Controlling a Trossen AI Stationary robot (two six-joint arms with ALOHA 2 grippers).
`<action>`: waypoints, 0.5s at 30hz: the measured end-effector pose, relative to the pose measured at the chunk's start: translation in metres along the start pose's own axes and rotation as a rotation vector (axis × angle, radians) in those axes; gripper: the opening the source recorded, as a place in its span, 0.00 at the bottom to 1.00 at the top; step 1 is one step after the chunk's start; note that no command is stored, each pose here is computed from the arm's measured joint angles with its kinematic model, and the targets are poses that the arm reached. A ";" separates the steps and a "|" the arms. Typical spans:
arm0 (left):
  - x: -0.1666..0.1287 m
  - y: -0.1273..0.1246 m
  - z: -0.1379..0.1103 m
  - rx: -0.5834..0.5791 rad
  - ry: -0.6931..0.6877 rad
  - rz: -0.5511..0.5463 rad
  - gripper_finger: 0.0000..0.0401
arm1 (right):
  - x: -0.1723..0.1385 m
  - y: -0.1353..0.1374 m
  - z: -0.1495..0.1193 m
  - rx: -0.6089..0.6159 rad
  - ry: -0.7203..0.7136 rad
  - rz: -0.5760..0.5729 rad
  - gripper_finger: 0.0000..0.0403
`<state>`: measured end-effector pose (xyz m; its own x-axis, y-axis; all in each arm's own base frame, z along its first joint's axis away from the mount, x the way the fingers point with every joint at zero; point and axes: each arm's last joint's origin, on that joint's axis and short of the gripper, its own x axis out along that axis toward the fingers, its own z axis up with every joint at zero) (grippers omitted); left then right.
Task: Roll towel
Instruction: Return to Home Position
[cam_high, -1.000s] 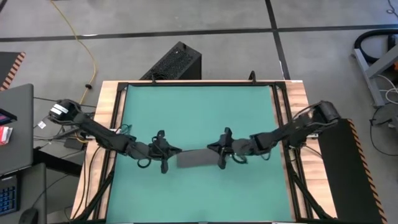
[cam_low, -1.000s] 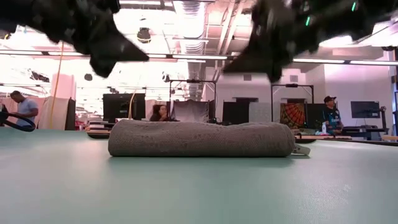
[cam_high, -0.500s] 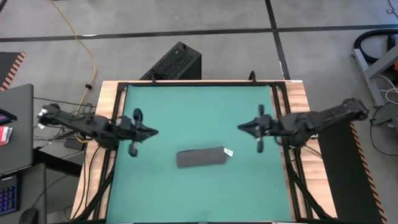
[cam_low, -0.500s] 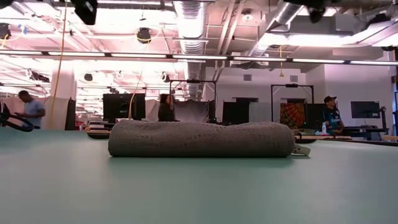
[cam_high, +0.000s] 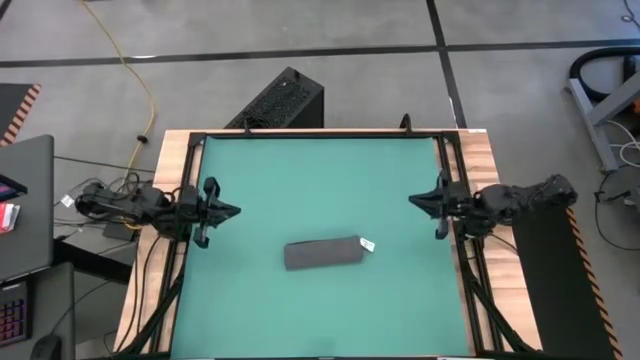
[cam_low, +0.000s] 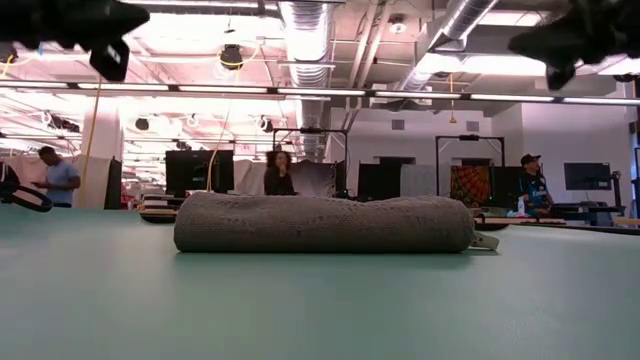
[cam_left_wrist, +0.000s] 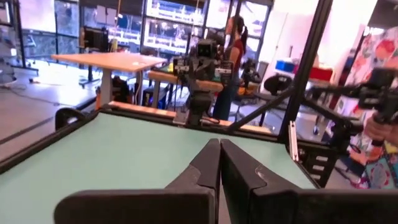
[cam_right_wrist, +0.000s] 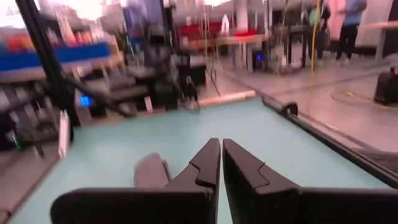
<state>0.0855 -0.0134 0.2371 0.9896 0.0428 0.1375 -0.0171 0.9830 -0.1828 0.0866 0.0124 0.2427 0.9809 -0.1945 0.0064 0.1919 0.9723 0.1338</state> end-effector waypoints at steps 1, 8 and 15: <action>-0.001 0.001 -0.005 -0.010 -0.016 -0.003 0.00 | -0.003 -0.003 -0.006 0.018 -0.020 0.002 0.11; -0.001 0.007 -0.045 -0.041 -0.032 0.014 0.00 | -0.003 -0.008 -0.038 0.056 -0.041 -0.046 0.11; 0.000 0.011 -0.062 -0.039 0.037 0.084 0.00 | 0.004 -0.009 -0.066 0.095 -0.002 -0.084 0.11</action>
<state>0.0947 -0.0135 0.1747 0.9895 0.1172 0.0844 -0.0951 0.9685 -0.2300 0.0905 0.0115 0.1765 0.9614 -0.2749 -0.0066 0.2691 0.9358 0.2276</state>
